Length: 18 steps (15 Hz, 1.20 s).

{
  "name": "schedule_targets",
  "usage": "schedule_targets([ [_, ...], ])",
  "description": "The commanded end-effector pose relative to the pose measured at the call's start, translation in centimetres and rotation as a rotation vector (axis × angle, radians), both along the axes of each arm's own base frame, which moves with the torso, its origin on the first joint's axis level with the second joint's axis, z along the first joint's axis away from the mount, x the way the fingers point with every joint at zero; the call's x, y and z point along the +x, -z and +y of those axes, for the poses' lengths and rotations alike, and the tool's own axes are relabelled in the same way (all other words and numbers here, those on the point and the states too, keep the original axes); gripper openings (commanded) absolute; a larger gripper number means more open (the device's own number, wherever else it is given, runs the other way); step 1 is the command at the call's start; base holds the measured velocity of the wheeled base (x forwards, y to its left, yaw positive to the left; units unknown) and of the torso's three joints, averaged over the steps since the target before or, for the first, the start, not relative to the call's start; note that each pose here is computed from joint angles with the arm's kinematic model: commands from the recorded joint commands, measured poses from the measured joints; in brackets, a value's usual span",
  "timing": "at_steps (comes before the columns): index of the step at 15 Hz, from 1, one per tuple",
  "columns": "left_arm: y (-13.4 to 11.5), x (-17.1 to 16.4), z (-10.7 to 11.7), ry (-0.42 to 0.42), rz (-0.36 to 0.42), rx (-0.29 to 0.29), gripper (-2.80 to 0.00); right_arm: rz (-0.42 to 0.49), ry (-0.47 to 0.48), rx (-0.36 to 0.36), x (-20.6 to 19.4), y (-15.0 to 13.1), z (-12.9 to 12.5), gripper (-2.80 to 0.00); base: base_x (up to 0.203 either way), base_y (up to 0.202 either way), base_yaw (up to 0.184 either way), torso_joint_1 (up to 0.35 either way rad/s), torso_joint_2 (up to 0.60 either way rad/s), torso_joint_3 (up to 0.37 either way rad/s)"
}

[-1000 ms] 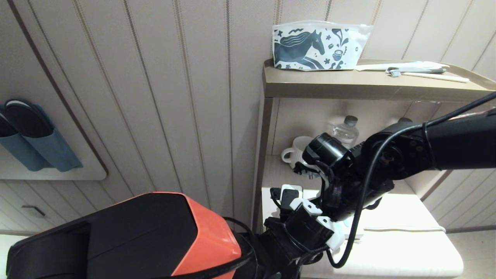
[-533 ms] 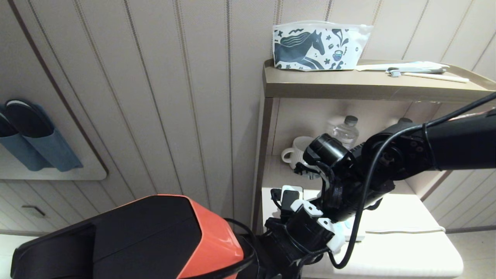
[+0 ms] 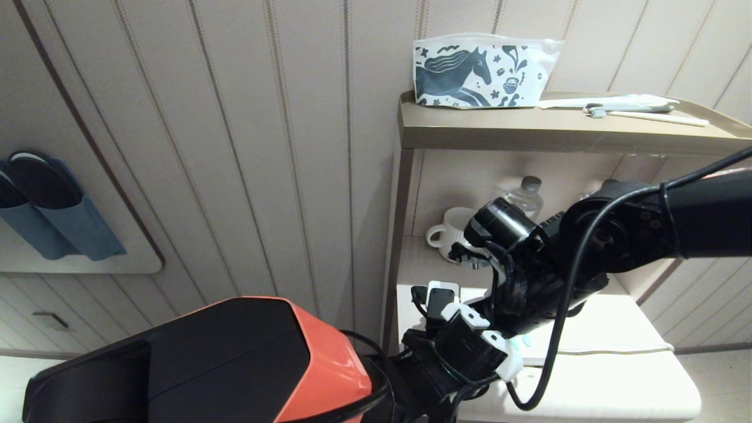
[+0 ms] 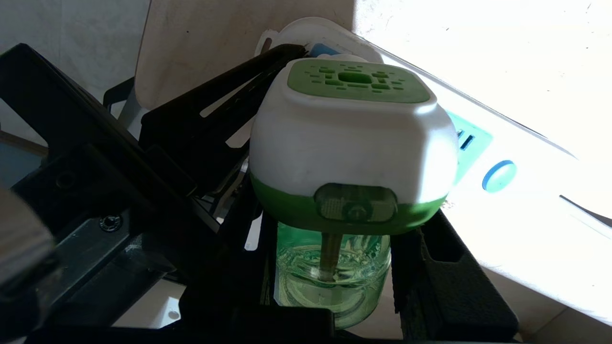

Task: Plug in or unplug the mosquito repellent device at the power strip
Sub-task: Hold the socket with your left hand and unplug it with your right hand

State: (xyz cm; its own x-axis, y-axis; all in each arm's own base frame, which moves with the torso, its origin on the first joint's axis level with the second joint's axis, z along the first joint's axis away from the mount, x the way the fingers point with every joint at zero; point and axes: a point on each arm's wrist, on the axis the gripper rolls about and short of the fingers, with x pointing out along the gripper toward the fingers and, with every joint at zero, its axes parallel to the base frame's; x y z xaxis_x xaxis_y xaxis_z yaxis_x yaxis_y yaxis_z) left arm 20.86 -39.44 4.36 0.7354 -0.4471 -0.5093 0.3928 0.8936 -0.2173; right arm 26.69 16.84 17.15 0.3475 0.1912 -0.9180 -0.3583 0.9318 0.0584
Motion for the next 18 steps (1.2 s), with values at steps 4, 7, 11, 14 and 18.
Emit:
schedule_targets([
  [4, 0.2, 0.0, 0.0, -0.003, 0.002, -0.001, -2.8, -0.021, 0.004, 0.011, -0.4, -0.9, -0.4, -2.8, 0.0, 0.0, 0.0, 0.0, 0.0, 0.0],
  [7, -0.2, 0.0, 0.0, -0.003, -0.002, -0.009, -2.8, -0.04, 0.012, 0.022, -0.6, -1.6, -0.9, -2.8, 0.0, 0.0, 0.0, 0.0, 0.0, 0.0],
  [11, -0.6, 0.0, 0.1, -0.018, -0.014, -0.01, -2.8, -0.033, 0.015, 0.016, -1.1, -2.0, -1.2, -2.8, 0.0, 0.0, 0.0, 0.0, 0.0, 0.0],
  [14, -2.0, -0.1, 0.4, -0.028, -0.034, -0.033, -2.8, -0.047, 0.031, 0.022, -2.0, -2.9, -2.3, -2.8, 0.0, 0.0, 0.0, 0.0, 0.0, 0.0],
  [18, -7.3, -0.5, 2.0, -0.032, -0.082, -0.11, -2.8, -0.074, 0.052, 0.034, -3.2, -4.5, -3.9, -2.8, 0.0, 0.0, 0.0, 0.0, 0.0, 0.0],
])
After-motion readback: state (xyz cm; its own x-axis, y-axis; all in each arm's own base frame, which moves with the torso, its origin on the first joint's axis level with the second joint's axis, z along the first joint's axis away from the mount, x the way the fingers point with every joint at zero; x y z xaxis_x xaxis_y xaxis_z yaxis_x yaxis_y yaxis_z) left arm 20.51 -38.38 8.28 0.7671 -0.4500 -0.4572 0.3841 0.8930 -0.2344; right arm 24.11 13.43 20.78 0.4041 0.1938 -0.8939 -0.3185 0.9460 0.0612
